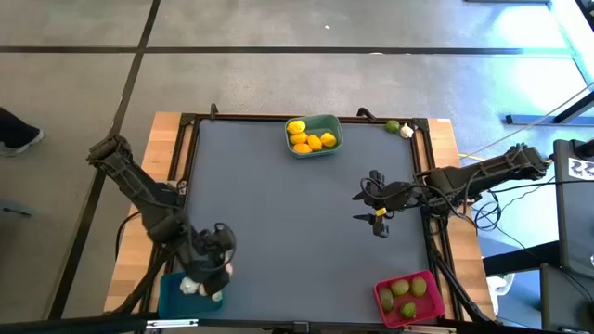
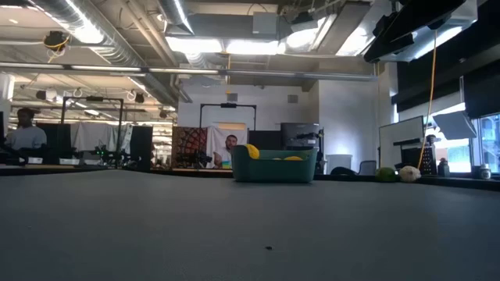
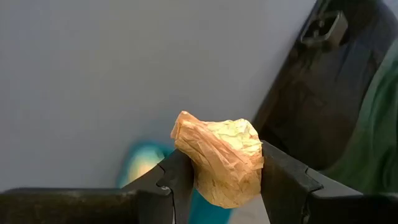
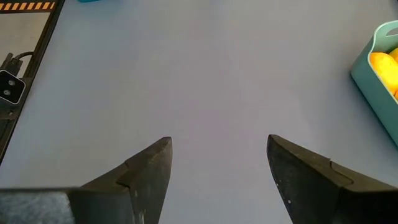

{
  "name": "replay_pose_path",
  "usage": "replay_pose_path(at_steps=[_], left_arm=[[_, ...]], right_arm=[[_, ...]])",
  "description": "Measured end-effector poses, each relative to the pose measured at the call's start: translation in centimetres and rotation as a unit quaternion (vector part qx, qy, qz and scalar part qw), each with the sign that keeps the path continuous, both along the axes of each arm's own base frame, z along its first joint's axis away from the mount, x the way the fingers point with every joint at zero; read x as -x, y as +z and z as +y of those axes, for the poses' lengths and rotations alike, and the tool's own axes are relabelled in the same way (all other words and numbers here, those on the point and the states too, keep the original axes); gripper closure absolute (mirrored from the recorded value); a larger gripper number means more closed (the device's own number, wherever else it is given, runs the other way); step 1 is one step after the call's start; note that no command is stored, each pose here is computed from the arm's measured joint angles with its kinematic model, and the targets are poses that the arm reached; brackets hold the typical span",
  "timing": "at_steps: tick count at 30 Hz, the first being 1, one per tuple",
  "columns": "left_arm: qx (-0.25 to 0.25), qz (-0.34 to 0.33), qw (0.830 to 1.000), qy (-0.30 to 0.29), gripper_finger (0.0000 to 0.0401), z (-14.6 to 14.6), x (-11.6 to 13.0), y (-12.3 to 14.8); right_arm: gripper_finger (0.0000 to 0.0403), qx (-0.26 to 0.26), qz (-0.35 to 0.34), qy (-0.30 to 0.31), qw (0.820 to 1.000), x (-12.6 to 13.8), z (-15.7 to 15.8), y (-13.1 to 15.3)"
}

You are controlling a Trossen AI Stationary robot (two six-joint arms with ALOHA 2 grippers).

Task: Sort produce into baskets
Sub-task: Put the white garlic into the blue bin, then put the green lime into the pink bin

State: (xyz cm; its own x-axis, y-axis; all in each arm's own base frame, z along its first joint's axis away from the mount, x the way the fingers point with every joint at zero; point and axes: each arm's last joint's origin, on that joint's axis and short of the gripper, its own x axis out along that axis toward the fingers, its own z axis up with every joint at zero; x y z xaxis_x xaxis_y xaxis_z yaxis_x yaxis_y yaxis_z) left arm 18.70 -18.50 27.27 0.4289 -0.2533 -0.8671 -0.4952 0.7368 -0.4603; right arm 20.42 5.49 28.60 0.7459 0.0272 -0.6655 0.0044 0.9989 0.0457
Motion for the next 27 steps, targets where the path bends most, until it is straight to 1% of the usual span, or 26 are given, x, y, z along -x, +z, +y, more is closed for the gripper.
replay_pose_path(at_steps=[3, 7, 10, 14, 16, 19, 23, 27], left_arm=[[0.010, 0.022, 1.000, 0.006, 0.0256, -1.5, 1.3, -0.5], [0.007, 0.050, 0.999, 0.012, 0.0256, -3.2, 2.3, -1.6], [-0.010, 0.067, 0.998, 0.006, 0.0256, -4.4, 2.7, -2.9], [-0.035, 0.087, 0.996, 0.008, 0.0250, -5.0, 2.8, -4.2], [-0.039, 0.098, 0.994, 0.028, 0.0240, -5.2, 2.7, -4.7], [-0.040, 0.107, 0.992, 0.049, 0.0213, -5.2, 2.7, -5.1], [-0.037, 0.119, 0.991, 0.046, 0.0173, -5.3, 2.8, -5.2], [-0.029, 0.145, 0.988, 0.037, 0.0153, -5.1, 2.9, -5.2]], right_arm=[[0.0141, 0.000, 0.000, 0.000, 1.000, 0.0, 0.0, 0.0], [0.0141, 0.000, 0.000, 0.000, 1.000, 0.0, 0.0, 0.0], [0.0141, 0.000, 0.000, 0.000, 1.000, 0.0, 0.0, 0.0], [0.0141, 0.000, 0.000, 0.001, 1.000, 0.0, 0.0, 0.0], [0.0141, 0.000, 0.000, 0.001, 1.000, 0.0, 0.0, 0.0], [0.0141, 0.000, 0.000, 0.001, 1.000, 0.0, 0.0, 0.0], [0.0141, 0.000, 0.000, 0.000, 1.000, 0.0, 0.0, 0.0], [0.0141, 0.000, 0.000, 0.000, 1.000, 0.0, 0.0, 0.0]])
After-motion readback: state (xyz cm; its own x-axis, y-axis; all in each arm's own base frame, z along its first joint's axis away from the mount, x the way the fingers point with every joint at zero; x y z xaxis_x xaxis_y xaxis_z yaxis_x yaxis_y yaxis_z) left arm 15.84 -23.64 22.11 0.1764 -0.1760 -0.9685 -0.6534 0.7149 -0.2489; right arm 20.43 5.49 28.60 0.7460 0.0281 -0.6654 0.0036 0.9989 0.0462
